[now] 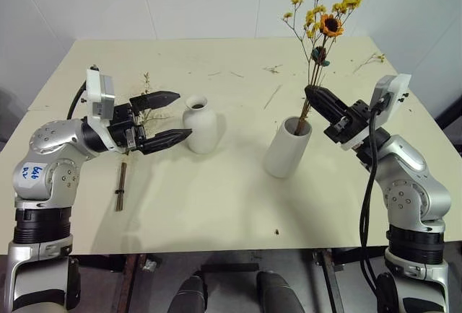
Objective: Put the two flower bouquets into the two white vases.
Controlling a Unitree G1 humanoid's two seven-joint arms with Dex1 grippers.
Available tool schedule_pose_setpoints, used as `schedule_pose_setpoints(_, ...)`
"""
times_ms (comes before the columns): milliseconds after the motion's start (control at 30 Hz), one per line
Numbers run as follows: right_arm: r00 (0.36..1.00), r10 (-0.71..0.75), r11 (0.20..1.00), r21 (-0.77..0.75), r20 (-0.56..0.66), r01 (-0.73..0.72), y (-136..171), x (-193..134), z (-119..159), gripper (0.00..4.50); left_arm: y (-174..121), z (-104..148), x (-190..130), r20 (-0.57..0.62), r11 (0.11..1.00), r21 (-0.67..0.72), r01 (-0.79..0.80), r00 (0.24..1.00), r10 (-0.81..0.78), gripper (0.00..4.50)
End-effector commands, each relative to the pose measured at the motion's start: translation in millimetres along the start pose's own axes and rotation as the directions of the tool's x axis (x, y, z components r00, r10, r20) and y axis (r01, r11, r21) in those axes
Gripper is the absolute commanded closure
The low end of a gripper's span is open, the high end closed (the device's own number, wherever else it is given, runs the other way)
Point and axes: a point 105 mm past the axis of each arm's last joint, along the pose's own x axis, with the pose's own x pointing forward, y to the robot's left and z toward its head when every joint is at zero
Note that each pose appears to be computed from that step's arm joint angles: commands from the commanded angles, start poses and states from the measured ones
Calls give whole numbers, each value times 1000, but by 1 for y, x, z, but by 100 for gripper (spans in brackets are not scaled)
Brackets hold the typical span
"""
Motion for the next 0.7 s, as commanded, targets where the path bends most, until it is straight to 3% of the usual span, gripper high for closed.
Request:
schedule_pose_setpoints(33,998,43,996,-81,39,-40,9,-5,17,321,3,12,-8,6,998,61,-29,1000,29,0)
schedule_pose_setpoints(133,998,63,994,-94,17,-61,11,-10,17,220,6,12,-15,-20,995,78,-58,998,60,0)
schedule_pose_setpoints(233,995,81,977,-192,-61,-92,6,-19,18,121,18,6,-33,-119,985,82,-149,980,158,0)
schedule_pose_setpoints(300,986,95,963,-238,-140,-127,-8,-32,25,56,35,-14,-53,-356,949,68,-309,881,312,0)
schedule_pose_setpoints(367,977,102,954,-261,-187,-150,-19,-40,34,2,46,-21,-69,-484,903,83,-421,775,406,0)
schedule_pose_setpoints(433,959,142,944,-259,-245,-206,-25,-46,41,2,51,-24,-83,-573,859,83,-506,681,456,0)
schedule_pose_setpoints(533,901,234,927,-197,-364,-320,-28,-58,40,2,38,-34,-99,-706,824,16,-566,577,410,0)
schedule_pose_setpoints(700,847,313,883,-196,-430,-426,-21,-57,40,2,26,-47,-111,-783,782,-3,-624,488,386,0)
